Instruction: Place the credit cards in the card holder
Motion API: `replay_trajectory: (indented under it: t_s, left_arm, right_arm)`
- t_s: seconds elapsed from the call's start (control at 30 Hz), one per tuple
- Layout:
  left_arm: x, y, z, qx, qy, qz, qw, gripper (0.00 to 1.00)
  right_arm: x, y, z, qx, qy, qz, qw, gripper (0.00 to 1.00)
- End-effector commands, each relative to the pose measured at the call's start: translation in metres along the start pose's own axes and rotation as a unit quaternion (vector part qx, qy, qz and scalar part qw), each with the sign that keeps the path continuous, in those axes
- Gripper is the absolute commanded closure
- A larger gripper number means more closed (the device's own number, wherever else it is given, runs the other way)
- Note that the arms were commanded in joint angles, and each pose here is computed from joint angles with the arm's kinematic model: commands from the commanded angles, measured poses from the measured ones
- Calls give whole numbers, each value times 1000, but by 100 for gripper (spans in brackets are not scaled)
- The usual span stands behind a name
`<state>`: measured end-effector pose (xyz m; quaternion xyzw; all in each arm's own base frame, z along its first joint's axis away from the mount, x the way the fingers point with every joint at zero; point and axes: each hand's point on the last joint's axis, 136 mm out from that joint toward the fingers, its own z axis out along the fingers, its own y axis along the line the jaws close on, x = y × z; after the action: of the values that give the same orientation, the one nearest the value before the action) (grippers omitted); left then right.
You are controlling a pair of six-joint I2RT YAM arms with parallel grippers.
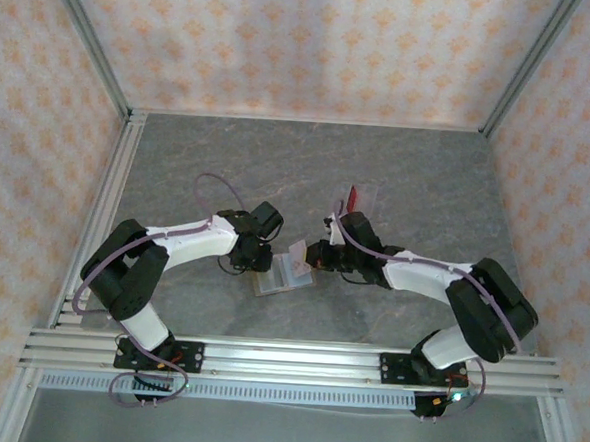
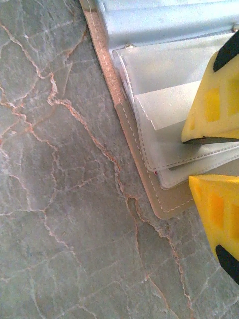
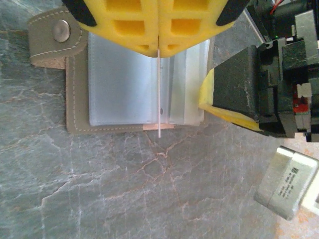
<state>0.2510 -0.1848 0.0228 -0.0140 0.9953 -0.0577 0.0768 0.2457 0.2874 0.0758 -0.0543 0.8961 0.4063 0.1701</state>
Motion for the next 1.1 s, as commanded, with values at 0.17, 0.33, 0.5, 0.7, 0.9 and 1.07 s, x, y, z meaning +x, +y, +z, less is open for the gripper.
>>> replay_trajectory:
  t_s: [0.17,0.33,0.5,0.7,0.9,1.07]
  left_arm:
    - [19,21,3,-44,30,6,999,77]
    - [19,21,3,-46,28,6,999,77]
    - [19,22,3,-46,29,4,998,77]
    - [19,21,3,-47,30,5,998,76]
    - [18,21,4,-47,31,6,998,77]
    - [17,20,4,-46,31,5,998,77]
  right_arm:
    - [-14,24,15,-45,-10,-13,999,100]
    - [-15,25,22,-47,-4,-18,999,100]
    - [-13,25,32,-51,4,-15,999,100]
    - [-7,19,39,-43,11,-16,999,100]
    - [-1,14,43,-38,17,-13,999,100]
    - [5,11,45,-41,17,-10,999,100]
